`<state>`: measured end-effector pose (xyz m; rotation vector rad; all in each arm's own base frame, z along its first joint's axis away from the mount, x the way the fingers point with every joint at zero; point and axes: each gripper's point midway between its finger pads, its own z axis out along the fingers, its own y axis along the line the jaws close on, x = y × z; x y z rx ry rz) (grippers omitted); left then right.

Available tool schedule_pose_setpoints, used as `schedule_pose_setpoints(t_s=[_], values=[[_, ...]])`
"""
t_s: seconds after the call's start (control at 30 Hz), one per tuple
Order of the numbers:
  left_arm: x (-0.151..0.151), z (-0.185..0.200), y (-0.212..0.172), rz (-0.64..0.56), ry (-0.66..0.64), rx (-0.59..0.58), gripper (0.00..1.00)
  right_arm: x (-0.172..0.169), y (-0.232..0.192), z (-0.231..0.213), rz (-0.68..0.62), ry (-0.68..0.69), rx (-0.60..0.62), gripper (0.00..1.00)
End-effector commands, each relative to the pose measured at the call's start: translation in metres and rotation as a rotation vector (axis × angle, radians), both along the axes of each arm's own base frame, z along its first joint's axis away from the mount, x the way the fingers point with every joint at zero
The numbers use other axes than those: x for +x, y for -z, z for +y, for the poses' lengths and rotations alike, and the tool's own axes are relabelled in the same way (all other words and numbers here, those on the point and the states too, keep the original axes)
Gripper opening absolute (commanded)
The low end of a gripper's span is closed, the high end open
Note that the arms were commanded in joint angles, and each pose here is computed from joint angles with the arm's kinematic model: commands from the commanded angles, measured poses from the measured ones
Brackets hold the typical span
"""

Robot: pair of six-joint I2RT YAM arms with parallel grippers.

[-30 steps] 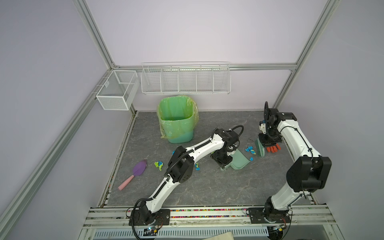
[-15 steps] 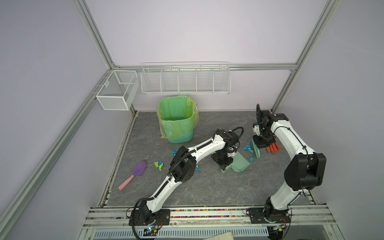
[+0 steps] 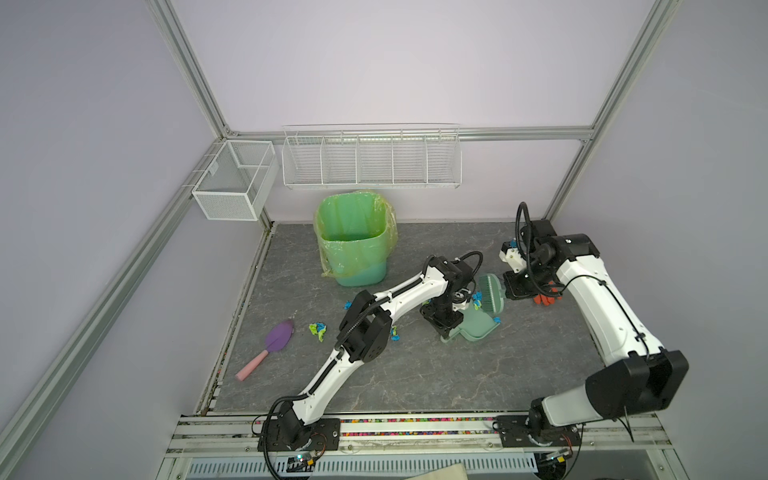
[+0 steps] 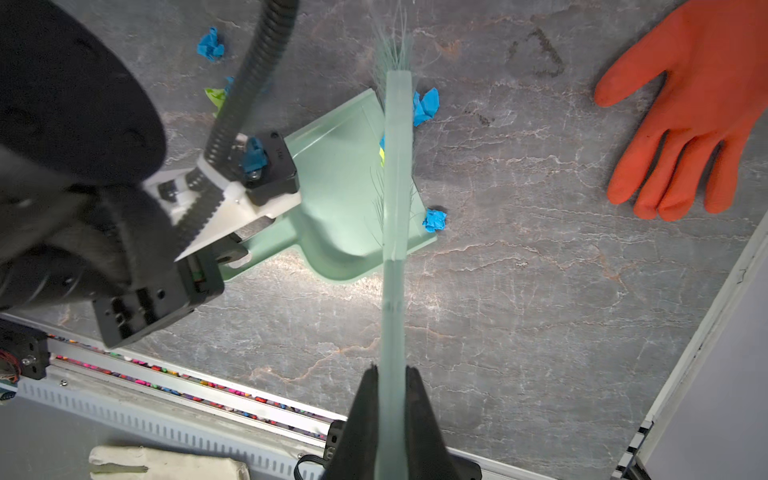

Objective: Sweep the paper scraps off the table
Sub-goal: 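Lower the dustpan beside the scraps with the left gripper while the right brush approaches it, then sweep blue scraps into the dustpan with the brush in the right gripper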

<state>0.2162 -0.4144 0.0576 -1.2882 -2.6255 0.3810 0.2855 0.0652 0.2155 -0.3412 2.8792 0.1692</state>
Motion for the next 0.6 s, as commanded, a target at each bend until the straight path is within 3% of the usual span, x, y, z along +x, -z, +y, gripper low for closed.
schedule_pose_setpoints(t_s=[0.0,0.27,0.57], values=[[0.0,0.004,-0.006,0.021,0.0,0.0,0.0,0.006,-0.012,0.0,-0.038,0.003,0.005,0.07],[0.003,0.008,-0.004,0.03,-0.014,-0.002,0.0,0.066,-0.004,-0.013,-0.112,0.064,-0.065,0.07],[0.003,0.011,-0.003,0.031,-0.019,0.005,0.0,0.117,0.025,-0.004,-0.071,0.072,-0.049,0.07]])
